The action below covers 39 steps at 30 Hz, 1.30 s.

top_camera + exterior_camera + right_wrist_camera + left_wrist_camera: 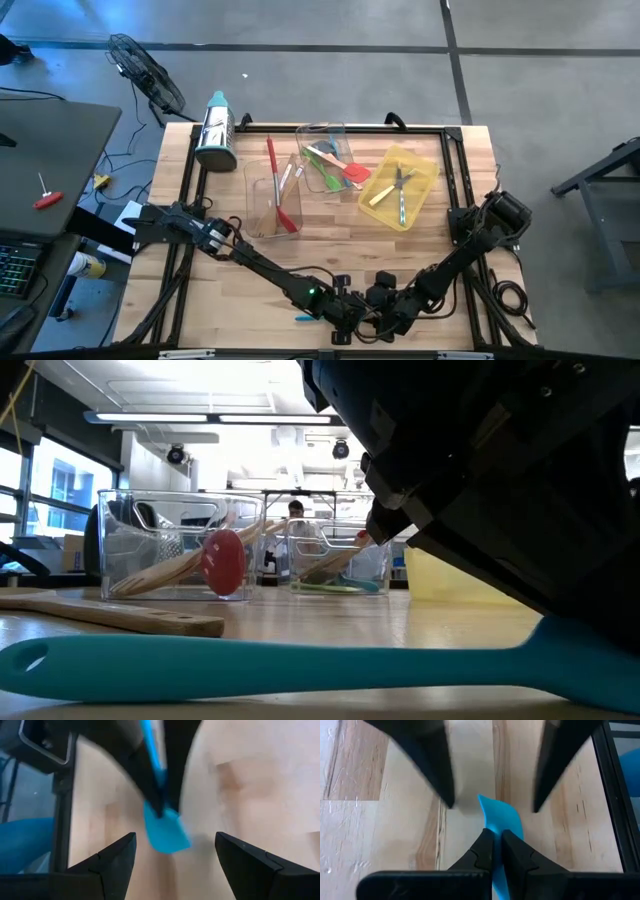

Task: Pick & Place Kitchen Items
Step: Put the blue spatula into the top right transparent bin

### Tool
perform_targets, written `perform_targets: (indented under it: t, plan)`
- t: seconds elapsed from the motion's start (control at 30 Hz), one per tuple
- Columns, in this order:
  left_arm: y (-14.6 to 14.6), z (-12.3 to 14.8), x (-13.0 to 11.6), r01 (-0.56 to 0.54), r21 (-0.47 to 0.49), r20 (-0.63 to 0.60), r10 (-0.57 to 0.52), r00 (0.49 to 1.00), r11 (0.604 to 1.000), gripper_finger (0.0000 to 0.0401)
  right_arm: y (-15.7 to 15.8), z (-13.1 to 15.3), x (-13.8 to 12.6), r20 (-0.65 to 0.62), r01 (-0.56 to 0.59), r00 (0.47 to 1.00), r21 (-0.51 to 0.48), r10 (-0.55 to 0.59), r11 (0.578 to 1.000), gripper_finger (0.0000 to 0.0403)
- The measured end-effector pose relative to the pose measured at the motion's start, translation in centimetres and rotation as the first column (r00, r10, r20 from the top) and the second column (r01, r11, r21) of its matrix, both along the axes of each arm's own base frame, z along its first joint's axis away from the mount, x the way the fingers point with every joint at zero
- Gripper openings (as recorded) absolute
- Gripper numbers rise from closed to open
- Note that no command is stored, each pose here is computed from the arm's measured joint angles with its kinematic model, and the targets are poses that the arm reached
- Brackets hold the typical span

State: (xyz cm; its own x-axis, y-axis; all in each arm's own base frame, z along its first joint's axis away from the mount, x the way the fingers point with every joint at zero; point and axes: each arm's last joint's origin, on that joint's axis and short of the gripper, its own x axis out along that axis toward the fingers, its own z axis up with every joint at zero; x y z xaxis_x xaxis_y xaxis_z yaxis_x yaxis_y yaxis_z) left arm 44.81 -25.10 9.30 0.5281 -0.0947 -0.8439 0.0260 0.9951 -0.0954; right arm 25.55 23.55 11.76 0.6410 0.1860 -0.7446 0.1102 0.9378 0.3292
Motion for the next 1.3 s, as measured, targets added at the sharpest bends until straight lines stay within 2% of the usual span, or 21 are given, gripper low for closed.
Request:
perform_targets:
  t: [0.13, 0.53, 0.63, 1.0, 1.2, 1.3]
  plan:
    - [-0.01, 0.0, 0.0, -0.001, 0.0, 0.001, 0.001, 1.0, 1.0, 0.0013, 0.06, -0.86, 0.37, -0.001, -0.01, 1.0, -0.002, 0.01, 1.0, 0.0264]
    - [0.0, 0.0, -0.01, 0.0, 0.008, 0.004, 0.0, 1.0, 1.0, 0.0012, 0.1, -0.87, 0.58, 0.021, -0.045, 0.999, -0.014, 0.045, 0.999, 0.0253]
    - [0.02, 0.0, 0.0, -0.001, 0.009, 0.004, 0.001, 1.0, 1.0, 0.0012, 0.1, -0.89, 0.58, 0.02, -0.048, 0.999, -0.015, 0.048, 0.999, 0.0225]
    - [0.02, 0.01, 0.1, 0.001, 0.015, 0.02, -0.002, 1.0, 1.0, 0.0012, 0.13, -0.91, 0.74, 0.03, -0.083, 0.996, -0.018, 0.084, 0.996, 0.0079]
    - [0.06, 0.02, 0.15, 0.004, 0.023, 0.027, -0.005, 1.0, 1.0, 0.0012, 0.03, -0.92, 0.84, 0.029, -0.092, 0.995, -0.016, 0.093, 0.996, 0.0016]
    - [0.08, 0.05, 0.17, -0.002, 0.03, 0.033, 0.001, 0.999, 1.0, 0.0012, -0.09, -0.92, 0.96, 0.023, -0.111, 0.993, -0.016, 0.112, 0.994, 0.0007]
